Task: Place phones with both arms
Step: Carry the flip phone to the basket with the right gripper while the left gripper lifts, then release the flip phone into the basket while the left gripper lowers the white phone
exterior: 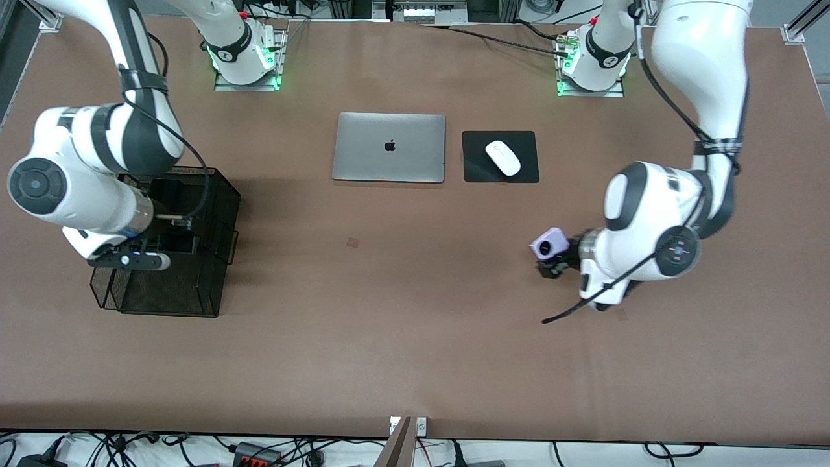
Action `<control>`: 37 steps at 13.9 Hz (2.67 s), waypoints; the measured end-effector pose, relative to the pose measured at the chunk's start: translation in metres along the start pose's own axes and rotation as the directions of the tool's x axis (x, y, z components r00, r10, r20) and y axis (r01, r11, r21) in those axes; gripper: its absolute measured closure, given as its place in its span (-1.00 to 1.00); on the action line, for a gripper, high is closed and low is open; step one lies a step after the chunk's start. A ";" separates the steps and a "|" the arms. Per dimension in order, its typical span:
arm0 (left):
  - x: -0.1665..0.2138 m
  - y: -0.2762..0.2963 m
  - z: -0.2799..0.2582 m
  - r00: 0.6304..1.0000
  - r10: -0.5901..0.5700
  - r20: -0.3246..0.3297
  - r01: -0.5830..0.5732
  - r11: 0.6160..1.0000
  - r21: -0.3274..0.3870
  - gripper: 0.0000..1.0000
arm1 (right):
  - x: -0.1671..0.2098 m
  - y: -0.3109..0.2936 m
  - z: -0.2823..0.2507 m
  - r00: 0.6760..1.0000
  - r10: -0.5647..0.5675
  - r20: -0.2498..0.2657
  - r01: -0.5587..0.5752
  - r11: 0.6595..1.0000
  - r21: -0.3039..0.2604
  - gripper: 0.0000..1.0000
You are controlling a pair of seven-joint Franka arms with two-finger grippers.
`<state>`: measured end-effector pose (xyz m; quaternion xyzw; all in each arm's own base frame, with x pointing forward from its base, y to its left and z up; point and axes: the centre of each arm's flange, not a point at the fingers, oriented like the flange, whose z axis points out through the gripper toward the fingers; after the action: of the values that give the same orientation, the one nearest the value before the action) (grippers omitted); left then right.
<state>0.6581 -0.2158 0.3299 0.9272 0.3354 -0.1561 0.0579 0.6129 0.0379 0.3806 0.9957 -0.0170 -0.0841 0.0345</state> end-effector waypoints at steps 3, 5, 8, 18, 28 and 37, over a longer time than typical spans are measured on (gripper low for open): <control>-0.067 0.054 -0.005 1.000 0.007 -0.002 -0.007 0.998 -0.061 -0.67 | -0.016 0.012 0.017 0.999 0.012 0.044 -0.013 1.000 0.006 -0.61; -0.104 0.087 -0.002 0.999 0.045 -0.030 -0.048 0.988 -0.146 -0.67 | -0.021 0.018 0.030 0.997 0.022 0.072 -0.023 1.000 0.006 -0.61; -0.132 0.120 0.023 0.993 0.092 -0.080 -0.110 0.961 -0.254 -0.67 | -0.025 0.024 0.042 0.995 0.030 0.095 -0.031 1.000 0.005 -0.61; -0.213 0.175 0.120 0.749 0.542 -0.381 -0.637 0.747 -0.190 -0.67 | -0.024 0.025 0.071 0.995 0.035 0.090 -0.035 0.999 0.002 -0.61; -0.229 0.201 0.203 0.645 0.619 -0.448 -0.705 0.709 -0.036 -0.67 | -0.026 0.025 0.038 0.999 0.032 0.029 -0.032 0.999 0.015 -1.00; -0.215 0.197 0.233 0.657 0.614 -0.437 -0.685 0.728 -0.006 -0.78 | -0.016 0.036 -0.081 0.986 0.039 -0.165 -0.032 0.999 0.044 -1.00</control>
<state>0.5700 -0.5465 0.1809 0.9879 -0.0032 0.1002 0.1179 0.6098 0.0084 0.4649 0.9993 -0.0334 0.0001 0.0168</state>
